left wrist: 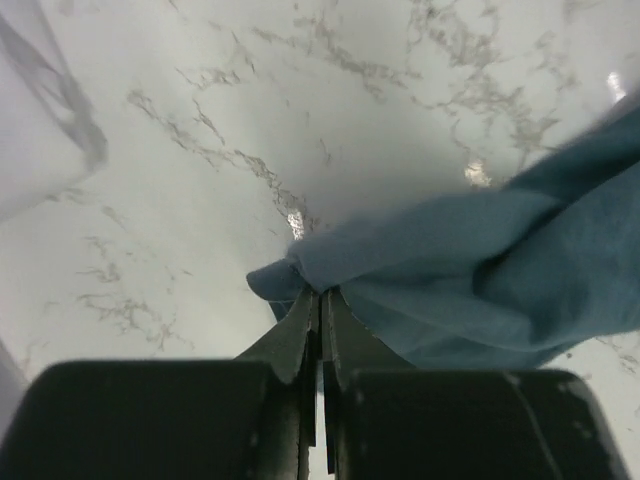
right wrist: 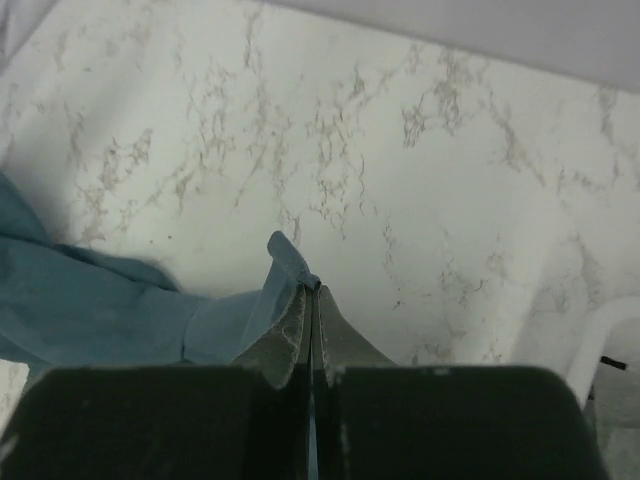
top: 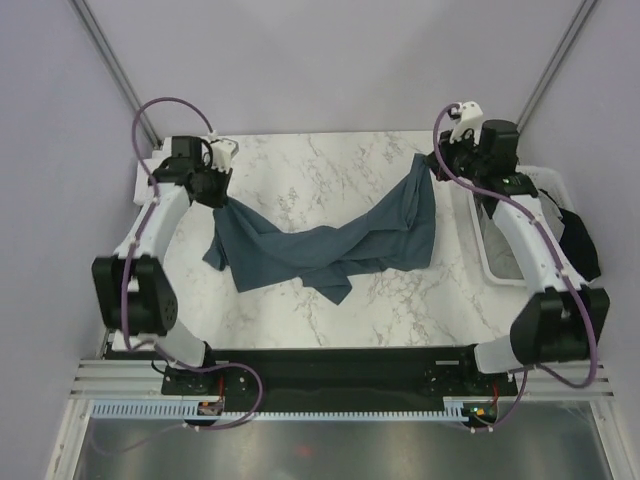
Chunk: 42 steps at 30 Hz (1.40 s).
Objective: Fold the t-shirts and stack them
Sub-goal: Flatten the tshirt out
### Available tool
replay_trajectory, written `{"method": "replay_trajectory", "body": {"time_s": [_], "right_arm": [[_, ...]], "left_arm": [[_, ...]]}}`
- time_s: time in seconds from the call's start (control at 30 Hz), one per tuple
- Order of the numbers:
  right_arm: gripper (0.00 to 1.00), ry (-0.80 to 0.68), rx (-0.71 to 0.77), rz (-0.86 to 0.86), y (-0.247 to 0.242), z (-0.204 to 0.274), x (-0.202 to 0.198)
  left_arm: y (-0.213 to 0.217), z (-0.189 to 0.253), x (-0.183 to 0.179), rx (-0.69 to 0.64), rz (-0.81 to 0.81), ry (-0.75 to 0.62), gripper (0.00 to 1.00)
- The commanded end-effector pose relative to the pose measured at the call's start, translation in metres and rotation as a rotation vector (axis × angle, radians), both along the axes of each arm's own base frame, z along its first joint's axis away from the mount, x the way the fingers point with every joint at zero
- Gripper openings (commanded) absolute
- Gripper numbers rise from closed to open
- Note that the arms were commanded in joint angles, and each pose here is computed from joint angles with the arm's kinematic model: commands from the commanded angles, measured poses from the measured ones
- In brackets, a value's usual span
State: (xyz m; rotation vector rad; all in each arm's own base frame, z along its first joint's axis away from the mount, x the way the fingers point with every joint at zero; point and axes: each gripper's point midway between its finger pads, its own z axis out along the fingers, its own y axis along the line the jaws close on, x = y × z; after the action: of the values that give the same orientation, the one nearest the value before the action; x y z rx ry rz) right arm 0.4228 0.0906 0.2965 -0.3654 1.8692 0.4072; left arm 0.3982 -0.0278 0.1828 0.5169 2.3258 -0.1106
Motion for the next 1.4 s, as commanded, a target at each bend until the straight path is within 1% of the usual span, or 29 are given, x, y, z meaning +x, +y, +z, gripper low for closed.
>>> {"method": "replay_trajectory", "body": {"time_s": [0.0,0.03,0.07,0.1,0.13,0.17,0.2,0.23,0.27,0.3,0.33,0.37,0.4,0.43,0.47,0.5,0.53,0.57,0.6,0.67,0.7,0.77,0.8,0.9,0.93,1.03,1.13,1.23,1.37], "right_arm": [[0.00,-0.067,0.036,-0.009,0.003,0.009,0.039],[0.00,-0.040,0.037,-0.006,0.004,-0.002,0.048],[0.00,-0.048,0.036,-0.005,0.005,0.002,0.053],[0.00,-0.044,0.036,-0.005,0.005,0.001,0.054],[0.00,-0.041,0.037,-0.002,0.005,-0.001,0.055],[0.00,-0.031,0.037,-0.001,0.005,-0.005,0.053],[0.00,-0.028,0.037,-0.003,0.005,-0.007,0.051],[0.00,-0.042,0.027,-0.006,0.003,-0.004,0.046],[0.00,-0.036,0.022,-0.007,0.003,-0.011,0.043],[0.00,-0.040,0.017,-0.009,0.002,-0.013,0.040],[0.00,-0.057,0.015,-0.009,0.001,-0.008,0.035],[0.00,-0.051,0.014,-0.009,0.001,-0.013,0.031],[0.00,-0.060,0.011,-0.008,0.000,-0.010,0.028],[0.00,-0.060,0.014,-0.009,0.000,-0.010,0.026],[0.00,-0.054,0.016,-0.006,0.001,-0.013,0.024],[0.00,-0.054,0.019,-0.003,0.001,-0.013,0.023],[0.00,-0.060,0.022,-0.002,0.002,-0.011,0.021],[0.00,-0.059,0.030,0.000,0.003,-0.013,0.020],[0.00,-0.059,0.035,0.004,0.004,-0.013,0.019],[0.00,-0.060,0.041,0.005,0.004,-0.014,0.020],[0.00,-0.056,0.041,0.010,0.005,-0.016,0.020],[0.00,-0.051,0.040,0.007,0.005,-0.018,0.021],[0.00,-0.051,0.040,0.005,0.004,-0.018,0.021],[0.00,-0.054,0.040,0.007,0.005,-0.018,0.020],[0.00,-0.048,0.039,0.005,0.005,-0.020,0.020],[0.00,-0.043,0.038,0.002,0.004,-0.022,0.021],[0.00,-0.047,0.038,-0.001,0.004,-0.021,0.020],[0.00,-0.047,0.029,-0.007,0.001,-0.023,0.018],[0.00,-0.047,0.025,-0.010,0.001,-0.024,0.017]], "left_arm": [[0.012,-0.003,0.072,0.042,0.072,-0.061,0.02],[0.023,-0.001,0.086,0.084,0.121,-0.076,0.02],[0.028,0.001,0.100,0.100,0.142,-0.104,0.03],[0.031,0.001,0.110,0.109,0.160,-0.117,0.09],[0.034,0.003,0.113,0.117,0.180,-0.130,0.18],[0.036,0.010,0.116,0.112,0.198,-0.164,0.37],[0.034,-0.003,0.108,0.095,0.213,-0.146,0.44],[0.034,0.016,0.092,0.091,0.215,-0.179,0.53],[0.029,0.023,0.088,0.054,0.207,-0.223,0.70],[0.028,0.009,0.067,0.050,0.209,-0.202,0.70],[0.028,0.035,0.049,0.043,0.211,-0.262,0.70],[0.005,0.044,0.036,-0.040,0.124,-0.286,0.85],[0.000,0.028,0.015,-0.045,0.102,-0.241,0.89],[-0.009,0.027,0.000,-0.062,0.057,-0.235,0.90],[-0.017,0.044,-0.021,-0.063,0.014,-0.277,0.91],[-0.020,0.027,-0.037,-0.027,-0.043,-0.246,0.89],[-0.024,0.018,-0.055,-0.006,-0.097,-0.211,0.83],[-0.027,0.003,-0.074,0.025,-0.151,-0.194,0.82],[-0.023,-0.005,-0.083,0.100,-0.233,-0.197,0.82],[-0.019,-0.035,-0.109,0.158,-0.307,-0.138,0.78],[-0.017,-0.043,-0.116,0.198,-0.359,-0.132,0.77],[-0.019,-0.060,-0.135,0.189,-0.412,-0.074,0.74],[-0.021,-0.062,-0.139,0.187,-0.435,-0.071,0.74],[-0.026,-0.077,-0.150,0.165,-0.478,-0.005,0.76],[-0.025,-0.081,-0.150,0.166,-0.484,0.015,0.73],[-0.028,-0.099,-0.151,0.141,-0.507,0.091,0.69],[-0.033,-0.113,-0.153,0.104,-0.525,0.172,0.67],[-0.033,-0.127,-0.154,0.095,-0.531,0.233,0.65],[-0.034,-0.135,-0.149,0.080,-0.527,0.262,0.64]]}}
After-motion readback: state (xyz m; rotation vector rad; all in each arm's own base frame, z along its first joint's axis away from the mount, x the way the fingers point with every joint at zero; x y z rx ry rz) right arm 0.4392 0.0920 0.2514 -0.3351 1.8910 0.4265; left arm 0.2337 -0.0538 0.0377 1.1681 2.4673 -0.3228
